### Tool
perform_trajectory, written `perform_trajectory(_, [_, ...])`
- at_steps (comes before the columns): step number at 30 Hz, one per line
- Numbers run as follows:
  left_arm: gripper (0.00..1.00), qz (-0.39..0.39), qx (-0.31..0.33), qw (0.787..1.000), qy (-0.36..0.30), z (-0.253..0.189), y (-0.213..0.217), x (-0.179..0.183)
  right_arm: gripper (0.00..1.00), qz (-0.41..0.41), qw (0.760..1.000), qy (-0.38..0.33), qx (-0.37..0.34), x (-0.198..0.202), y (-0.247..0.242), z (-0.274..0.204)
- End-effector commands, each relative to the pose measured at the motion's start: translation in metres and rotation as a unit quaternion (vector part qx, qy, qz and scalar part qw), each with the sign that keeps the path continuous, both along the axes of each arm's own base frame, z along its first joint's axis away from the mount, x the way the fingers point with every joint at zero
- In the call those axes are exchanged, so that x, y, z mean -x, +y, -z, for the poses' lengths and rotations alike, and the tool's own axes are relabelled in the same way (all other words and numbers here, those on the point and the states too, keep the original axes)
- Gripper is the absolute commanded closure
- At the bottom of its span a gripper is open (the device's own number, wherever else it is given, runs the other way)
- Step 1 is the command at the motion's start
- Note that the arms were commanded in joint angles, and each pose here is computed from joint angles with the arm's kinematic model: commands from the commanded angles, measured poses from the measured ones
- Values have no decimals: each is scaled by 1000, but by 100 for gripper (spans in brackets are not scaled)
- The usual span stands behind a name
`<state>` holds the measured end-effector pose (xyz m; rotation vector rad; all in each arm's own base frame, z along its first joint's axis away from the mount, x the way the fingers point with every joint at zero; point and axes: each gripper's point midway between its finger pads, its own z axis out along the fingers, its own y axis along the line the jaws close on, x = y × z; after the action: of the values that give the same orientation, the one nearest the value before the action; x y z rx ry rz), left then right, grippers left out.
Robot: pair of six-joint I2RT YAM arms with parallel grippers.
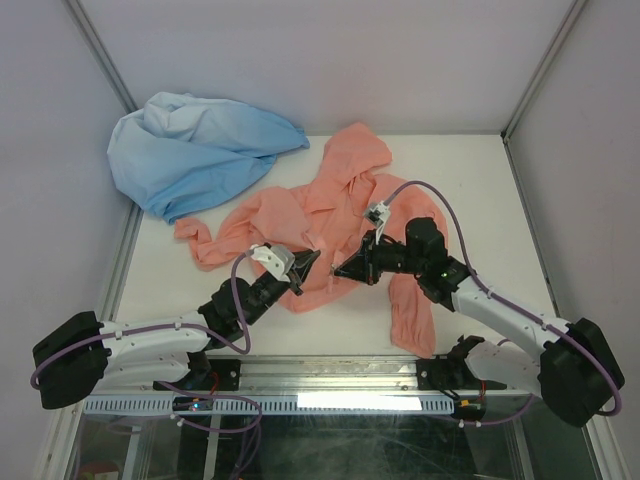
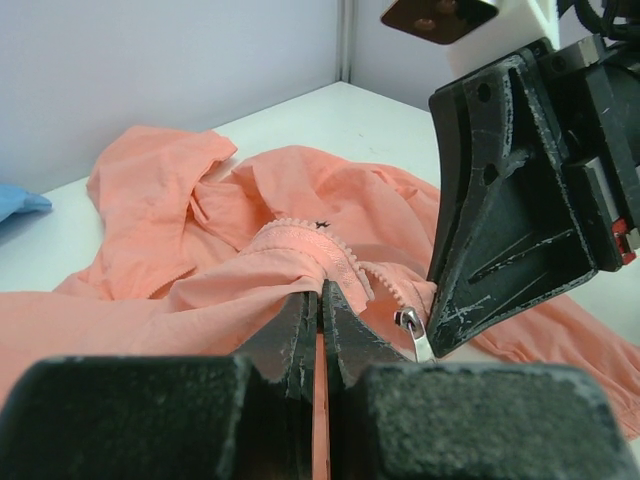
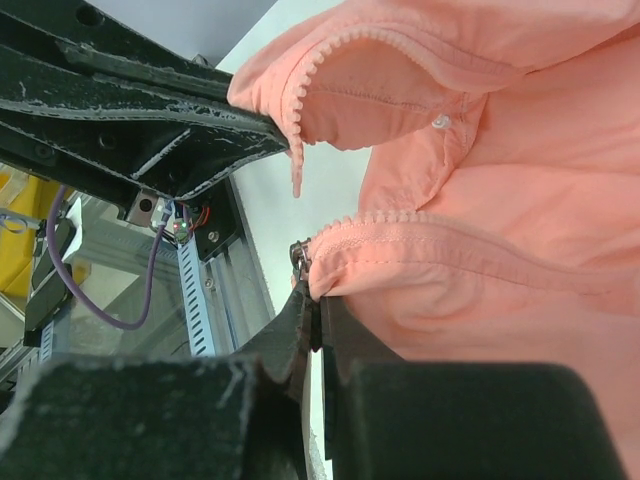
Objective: Zip up the jacket
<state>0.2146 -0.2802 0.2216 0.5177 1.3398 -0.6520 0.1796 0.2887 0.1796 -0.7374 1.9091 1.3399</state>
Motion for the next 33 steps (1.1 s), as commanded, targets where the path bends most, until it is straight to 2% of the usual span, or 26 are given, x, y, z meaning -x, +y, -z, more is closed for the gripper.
perform_trajectory(1, [100,30,19,998,-45,-23,-7,10,100,-9,999,-44,-30,0,2,-21])
perform_trajectory(33, [100,48,4,998,-46,-17,-15,13,100,26,996,-41,-70,-12,7,-39])
